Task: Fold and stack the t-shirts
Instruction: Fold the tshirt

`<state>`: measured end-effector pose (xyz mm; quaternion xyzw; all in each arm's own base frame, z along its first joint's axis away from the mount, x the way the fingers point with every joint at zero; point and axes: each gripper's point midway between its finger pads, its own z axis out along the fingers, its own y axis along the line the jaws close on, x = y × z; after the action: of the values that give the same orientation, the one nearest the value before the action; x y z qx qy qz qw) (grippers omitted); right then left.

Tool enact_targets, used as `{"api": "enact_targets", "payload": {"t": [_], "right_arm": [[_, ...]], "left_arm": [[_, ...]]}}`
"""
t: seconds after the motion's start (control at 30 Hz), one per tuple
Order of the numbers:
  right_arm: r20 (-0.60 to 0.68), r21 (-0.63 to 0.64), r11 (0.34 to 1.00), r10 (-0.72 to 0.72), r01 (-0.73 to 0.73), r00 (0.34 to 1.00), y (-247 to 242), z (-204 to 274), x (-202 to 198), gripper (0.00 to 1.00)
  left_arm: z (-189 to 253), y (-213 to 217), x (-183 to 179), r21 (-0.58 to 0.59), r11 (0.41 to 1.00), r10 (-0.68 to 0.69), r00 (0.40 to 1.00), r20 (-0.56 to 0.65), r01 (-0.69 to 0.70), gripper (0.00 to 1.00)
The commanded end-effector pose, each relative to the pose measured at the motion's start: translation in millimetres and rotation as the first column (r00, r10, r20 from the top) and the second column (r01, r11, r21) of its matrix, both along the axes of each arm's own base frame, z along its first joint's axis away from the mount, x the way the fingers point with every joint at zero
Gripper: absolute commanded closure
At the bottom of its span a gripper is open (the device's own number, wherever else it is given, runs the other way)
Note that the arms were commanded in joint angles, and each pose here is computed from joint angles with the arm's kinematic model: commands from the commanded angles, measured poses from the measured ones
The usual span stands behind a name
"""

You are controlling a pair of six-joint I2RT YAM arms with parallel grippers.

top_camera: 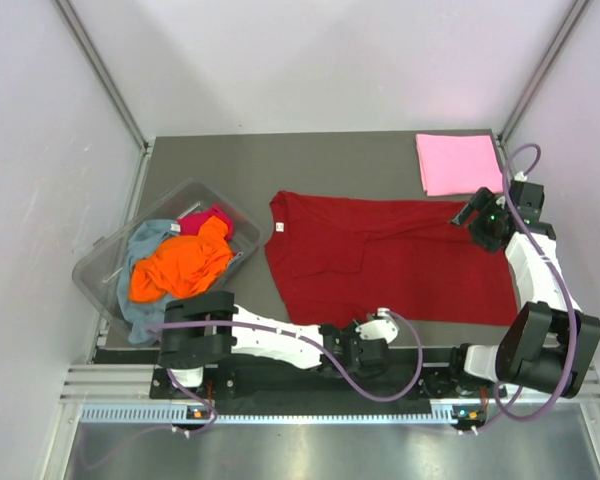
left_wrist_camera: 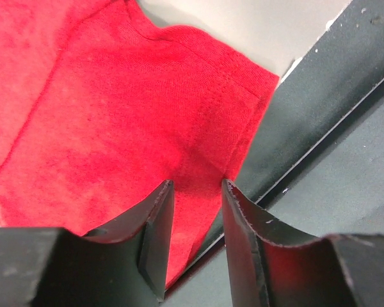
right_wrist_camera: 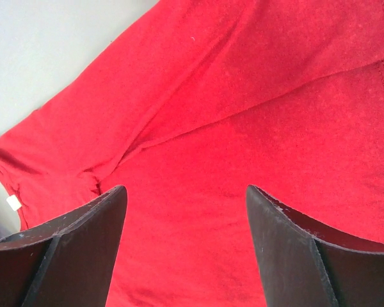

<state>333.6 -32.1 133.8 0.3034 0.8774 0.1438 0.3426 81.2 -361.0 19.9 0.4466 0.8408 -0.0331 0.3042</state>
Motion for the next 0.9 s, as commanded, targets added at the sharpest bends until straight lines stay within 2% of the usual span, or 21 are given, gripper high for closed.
{"api": "enact_targets", "payload": {"t": [0.0, 0.33, 0.43, 0.6, 0.63, 0.77, 0.87], "right_arm": [[0.070, -0.011, 1.000, -0.014, 0.015, 0.997, -6, 19, 5, 0.25], [0.066, -0.008, 1.000, -0.015, 0.016, 0.998, -7, 15, 5, 0.25], [0.074, -0.008, 1.000, -0.015, 0.016, 0.997, -7, 18, 6, 0.25], [0.066, -0.004, 1.000, -0.030, 0.030, 0.997, -8, 16, 3, 0.25], [0.067, -0.005, 0.999, -0.036, 0.036, 0.997, -9, 17, 2, 0.25], [-0.023, 0.012, 0.988, -0.152, 0.152, 0.988, -21, 7, -15, 0.25], [-0.083, 0.010, 0.967, -0.252, 0.253, 0.964, -31, 1, -30, 0.26]], "left_arm": [[-3, -9, -7, -0.026, 1.000, -0.011, 1.000, -0.002, 0.011, 0.58], [-9, -5, -7, -0.006, 1.000, 0.001, 1.000, 0.016, -0.001, 0.57], [-11, -2, -4, 0.010, 1.000, 0.010, 0.999, 0.033, -0.011, 0.60], [-15, 1, -1, 0.042, 0.999, 0.021, 0.999, 0.050, -0.023, 0.74], [-14, 1, 0, 0.040, 0.999, 0.024, 0.998, 0.052, -0.027, 0.83], [-1, -1, 2, 0.005, 0.999, 0.034, 0.998, 0.061, -0.035, 1.00], [13, -3, 5, -0.027, 0.999, 0.041, 0.996, 0.078, -0.039, 1.00]]}}
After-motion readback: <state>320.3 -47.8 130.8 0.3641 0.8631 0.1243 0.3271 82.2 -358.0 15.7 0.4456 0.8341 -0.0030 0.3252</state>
